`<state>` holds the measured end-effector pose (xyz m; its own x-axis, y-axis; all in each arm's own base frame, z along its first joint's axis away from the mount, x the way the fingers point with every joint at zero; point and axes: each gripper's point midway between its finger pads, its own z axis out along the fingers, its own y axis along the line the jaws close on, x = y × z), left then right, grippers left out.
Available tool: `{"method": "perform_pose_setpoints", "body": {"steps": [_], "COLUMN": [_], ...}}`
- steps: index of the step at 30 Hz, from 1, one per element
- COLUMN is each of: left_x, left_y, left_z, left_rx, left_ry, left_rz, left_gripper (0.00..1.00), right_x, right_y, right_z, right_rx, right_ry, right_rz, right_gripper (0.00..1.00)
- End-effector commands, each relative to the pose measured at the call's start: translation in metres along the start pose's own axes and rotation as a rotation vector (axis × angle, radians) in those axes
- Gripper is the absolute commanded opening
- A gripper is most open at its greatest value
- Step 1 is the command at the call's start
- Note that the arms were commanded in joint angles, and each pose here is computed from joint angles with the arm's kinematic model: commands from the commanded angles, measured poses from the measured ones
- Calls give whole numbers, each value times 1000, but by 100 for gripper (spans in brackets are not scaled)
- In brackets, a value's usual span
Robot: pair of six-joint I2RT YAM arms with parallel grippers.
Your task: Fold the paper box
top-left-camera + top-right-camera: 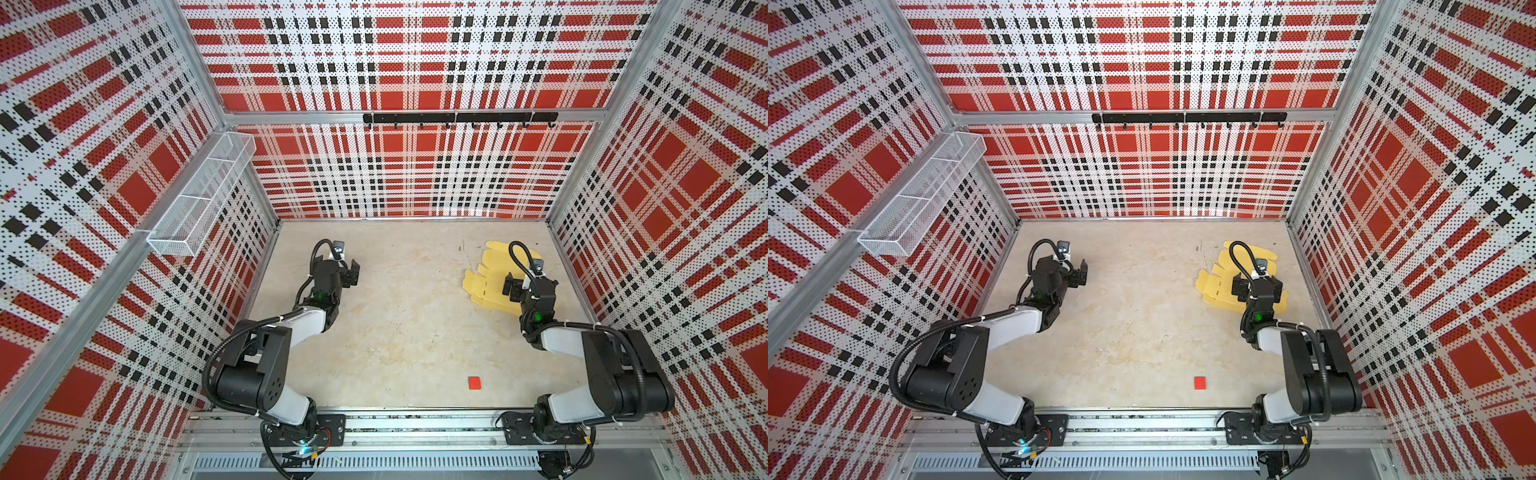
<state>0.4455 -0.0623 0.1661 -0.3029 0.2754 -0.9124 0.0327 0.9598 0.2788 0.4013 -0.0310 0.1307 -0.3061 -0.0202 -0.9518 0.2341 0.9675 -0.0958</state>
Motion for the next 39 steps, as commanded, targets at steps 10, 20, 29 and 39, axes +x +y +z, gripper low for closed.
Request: {"method": "perform_pose_setpoints", "body": {"steps": [10, 20, 29, 39], "left_x": [-30, -9, -7, -7], "left_y": [-27, -34, -33, -31], "left_z": [-37, -45, -46, -44], "left_rx": [115, 244, 310, 326], "left_ry": [319, 347, 366, 368], "left_rz": [-32, -185, -269, -311], "left_gripper": [100, 99, 99, 99], "right_x": [-30, 22, 61, 77], "right_y": [-29, -51, -88, -73], "right_z": [9, 17, 4, 19], "right_rx": [-31, -59, -41, -148], "right_ry": [338, 633, 688, 743], "right_rz": [310, 482, 661, 720], "right_gripper": [100, 100, 96, 66]}}
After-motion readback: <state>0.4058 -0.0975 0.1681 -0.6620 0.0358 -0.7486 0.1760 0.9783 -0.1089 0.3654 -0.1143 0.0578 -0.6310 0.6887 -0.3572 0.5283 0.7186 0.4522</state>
